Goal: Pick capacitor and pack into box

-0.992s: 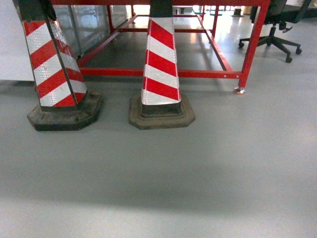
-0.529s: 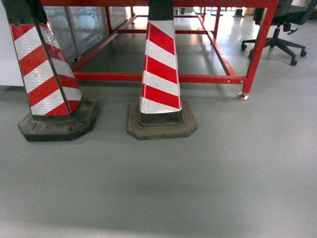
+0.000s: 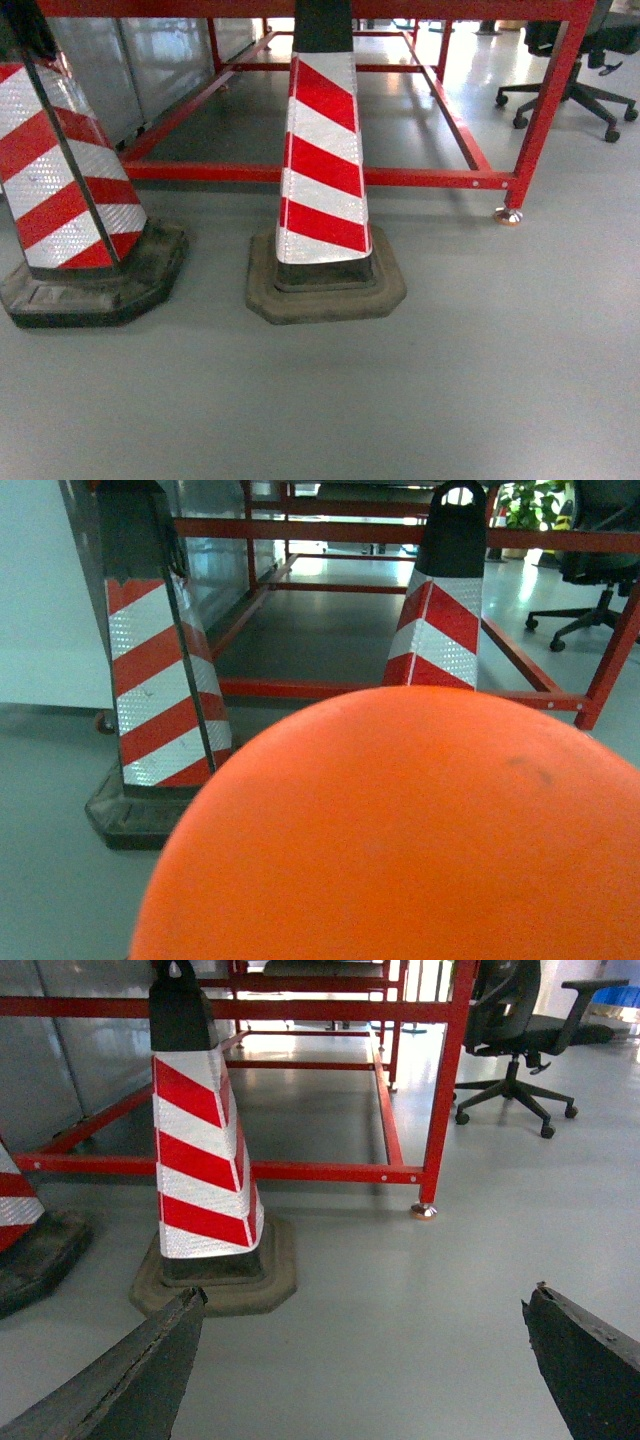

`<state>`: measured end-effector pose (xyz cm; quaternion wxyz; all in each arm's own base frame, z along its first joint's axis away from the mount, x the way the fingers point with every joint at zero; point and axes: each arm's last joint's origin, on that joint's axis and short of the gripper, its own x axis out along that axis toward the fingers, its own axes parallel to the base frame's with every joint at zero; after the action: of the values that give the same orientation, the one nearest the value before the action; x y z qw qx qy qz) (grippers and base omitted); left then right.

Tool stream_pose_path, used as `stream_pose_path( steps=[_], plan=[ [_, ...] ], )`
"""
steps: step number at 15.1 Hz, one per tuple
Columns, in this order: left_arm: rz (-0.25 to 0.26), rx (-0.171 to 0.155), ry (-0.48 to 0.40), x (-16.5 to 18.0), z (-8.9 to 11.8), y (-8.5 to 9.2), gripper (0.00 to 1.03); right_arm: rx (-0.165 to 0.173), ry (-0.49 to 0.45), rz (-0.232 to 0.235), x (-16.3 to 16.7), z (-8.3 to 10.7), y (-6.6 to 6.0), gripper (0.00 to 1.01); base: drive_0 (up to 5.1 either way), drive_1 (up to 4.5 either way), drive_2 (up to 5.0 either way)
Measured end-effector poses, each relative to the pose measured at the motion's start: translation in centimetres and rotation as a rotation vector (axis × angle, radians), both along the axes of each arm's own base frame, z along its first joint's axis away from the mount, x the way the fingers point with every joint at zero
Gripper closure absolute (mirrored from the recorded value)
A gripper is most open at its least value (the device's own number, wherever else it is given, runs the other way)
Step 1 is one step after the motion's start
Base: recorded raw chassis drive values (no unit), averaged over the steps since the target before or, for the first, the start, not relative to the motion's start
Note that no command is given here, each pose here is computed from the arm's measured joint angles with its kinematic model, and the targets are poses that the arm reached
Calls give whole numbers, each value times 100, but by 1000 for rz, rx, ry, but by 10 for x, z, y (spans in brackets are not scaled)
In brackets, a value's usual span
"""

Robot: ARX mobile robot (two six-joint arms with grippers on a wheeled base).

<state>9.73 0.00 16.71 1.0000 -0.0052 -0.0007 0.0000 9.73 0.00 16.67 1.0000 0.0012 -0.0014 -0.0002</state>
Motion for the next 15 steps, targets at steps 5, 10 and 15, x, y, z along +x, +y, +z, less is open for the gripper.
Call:
stream_pose_path(
  steps=[5,10,15],
  plan=[
    [1,0,1,0,0,0,60,0,-2,0,0,0,0,3,-8,386,-402],
    [0,0,1,0,0,0,60,0,1,0,0,0,0,3,2,398,-394],
    [0,0,1,0,0,0,60,0,1,0,0,0,0,3,0,0,0]
  ],
)
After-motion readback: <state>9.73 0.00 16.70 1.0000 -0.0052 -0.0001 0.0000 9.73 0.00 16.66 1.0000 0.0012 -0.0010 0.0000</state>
